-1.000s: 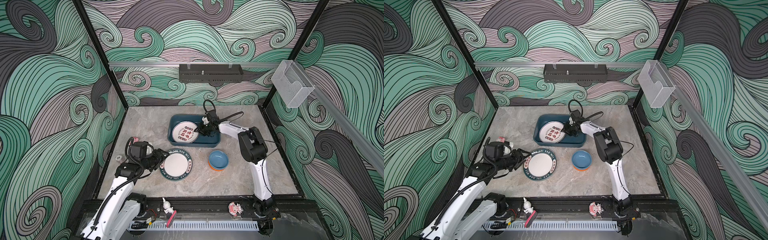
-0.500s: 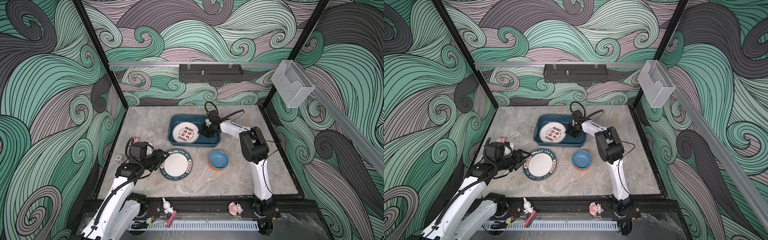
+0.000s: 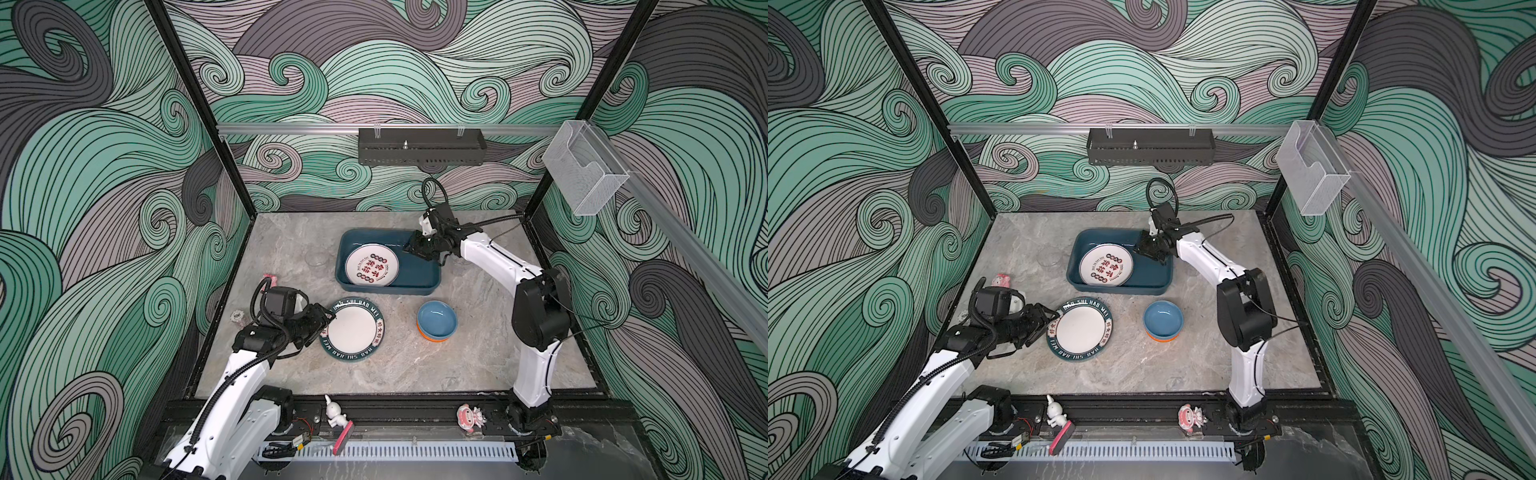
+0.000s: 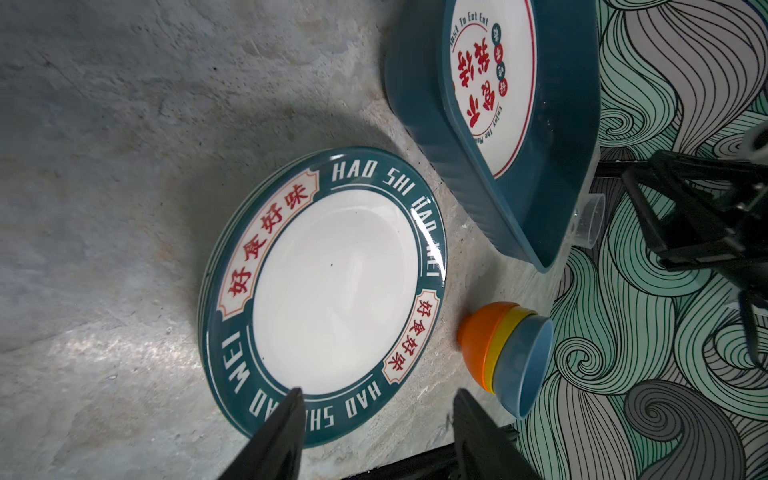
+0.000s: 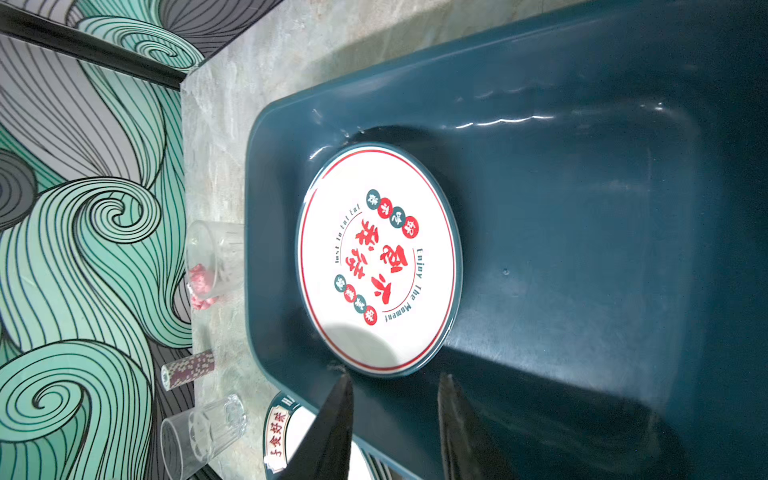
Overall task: Place the mixed dishes into the plastic bin
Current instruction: 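Withdraw the right gripper from the bin and reach toward the teal-rimmed plates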
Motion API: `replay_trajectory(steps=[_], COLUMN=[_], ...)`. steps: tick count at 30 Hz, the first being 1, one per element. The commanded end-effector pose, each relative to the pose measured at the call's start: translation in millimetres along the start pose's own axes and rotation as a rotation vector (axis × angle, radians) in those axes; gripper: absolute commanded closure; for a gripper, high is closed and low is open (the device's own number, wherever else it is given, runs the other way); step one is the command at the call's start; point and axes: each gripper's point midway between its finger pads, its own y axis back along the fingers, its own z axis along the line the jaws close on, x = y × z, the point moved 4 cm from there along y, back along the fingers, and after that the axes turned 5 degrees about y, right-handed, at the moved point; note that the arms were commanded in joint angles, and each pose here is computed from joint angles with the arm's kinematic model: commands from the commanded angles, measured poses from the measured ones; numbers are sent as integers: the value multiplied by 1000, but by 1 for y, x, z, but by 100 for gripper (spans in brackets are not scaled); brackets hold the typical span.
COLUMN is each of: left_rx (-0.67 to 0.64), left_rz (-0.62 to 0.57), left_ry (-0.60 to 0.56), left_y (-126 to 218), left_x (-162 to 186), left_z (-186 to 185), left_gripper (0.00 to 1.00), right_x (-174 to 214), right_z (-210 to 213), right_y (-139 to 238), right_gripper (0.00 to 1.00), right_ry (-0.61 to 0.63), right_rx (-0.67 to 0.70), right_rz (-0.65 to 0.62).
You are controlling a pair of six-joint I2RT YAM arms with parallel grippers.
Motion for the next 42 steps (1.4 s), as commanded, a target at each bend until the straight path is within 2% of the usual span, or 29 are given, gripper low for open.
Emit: replay_trajectory(steps=[1,7,15,28,42], left_rx=[-27,-116,-237,-319,-338], left_rz=[-40,-58,-42,75,111], left_ry=[-25,-21,-1,36,40], left_y=[11,13,3,-33,-53], left_x=[-6,-8,-9,-4,-7], left_z=[-5,8,30,51,58], left_gripper=[40,40,37,36,39], right_x=[17,42,86,151,177], right_z=[4,22,41,62,67], right_y=[17,38,39,-1,-36], right_gripper=[63,57,57,56,56], right_ry=[39,112,223,345,422], right_rx=[2,-11,1,31,102], right_rz=[41,75,166,335,431])
